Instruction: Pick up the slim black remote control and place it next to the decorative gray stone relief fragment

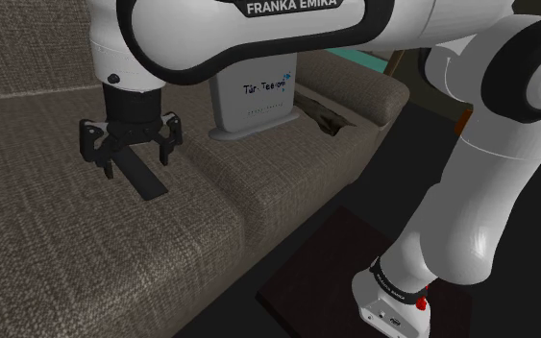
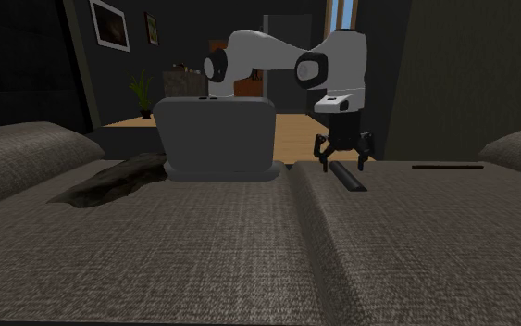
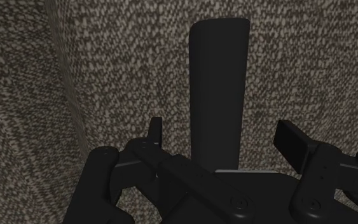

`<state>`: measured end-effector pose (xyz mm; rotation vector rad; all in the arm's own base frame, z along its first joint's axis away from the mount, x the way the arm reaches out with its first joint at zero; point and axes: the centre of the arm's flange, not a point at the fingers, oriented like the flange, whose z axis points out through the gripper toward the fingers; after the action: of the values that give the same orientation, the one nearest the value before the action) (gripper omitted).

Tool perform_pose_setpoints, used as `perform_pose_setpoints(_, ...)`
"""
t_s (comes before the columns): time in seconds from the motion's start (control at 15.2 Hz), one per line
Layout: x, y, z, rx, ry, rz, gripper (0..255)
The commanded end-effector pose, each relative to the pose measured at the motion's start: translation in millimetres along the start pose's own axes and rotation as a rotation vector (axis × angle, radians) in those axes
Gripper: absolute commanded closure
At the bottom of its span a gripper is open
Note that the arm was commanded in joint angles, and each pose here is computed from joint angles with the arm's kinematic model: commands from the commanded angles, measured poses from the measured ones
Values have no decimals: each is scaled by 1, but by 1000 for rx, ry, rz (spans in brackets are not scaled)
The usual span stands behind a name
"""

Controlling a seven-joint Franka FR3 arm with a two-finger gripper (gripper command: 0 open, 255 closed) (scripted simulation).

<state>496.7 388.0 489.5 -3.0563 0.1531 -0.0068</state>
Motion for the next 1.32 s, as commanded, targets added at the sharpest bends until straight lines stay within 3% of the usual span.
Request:
perform_pose_setpoints(0.0,0,0,0,0,0,0,0)
perform_pose_setpoints(0.07,0,0,0,0,0,0,0)
perform_pose_setpoints(0.13,0,0,0,0,0,0,255)
perform_pose_setpoints(0.73,0,0,0,0,0,0,255)
perform_pose_setpoints(1.25,0,-3,-42,0,0,0,255)
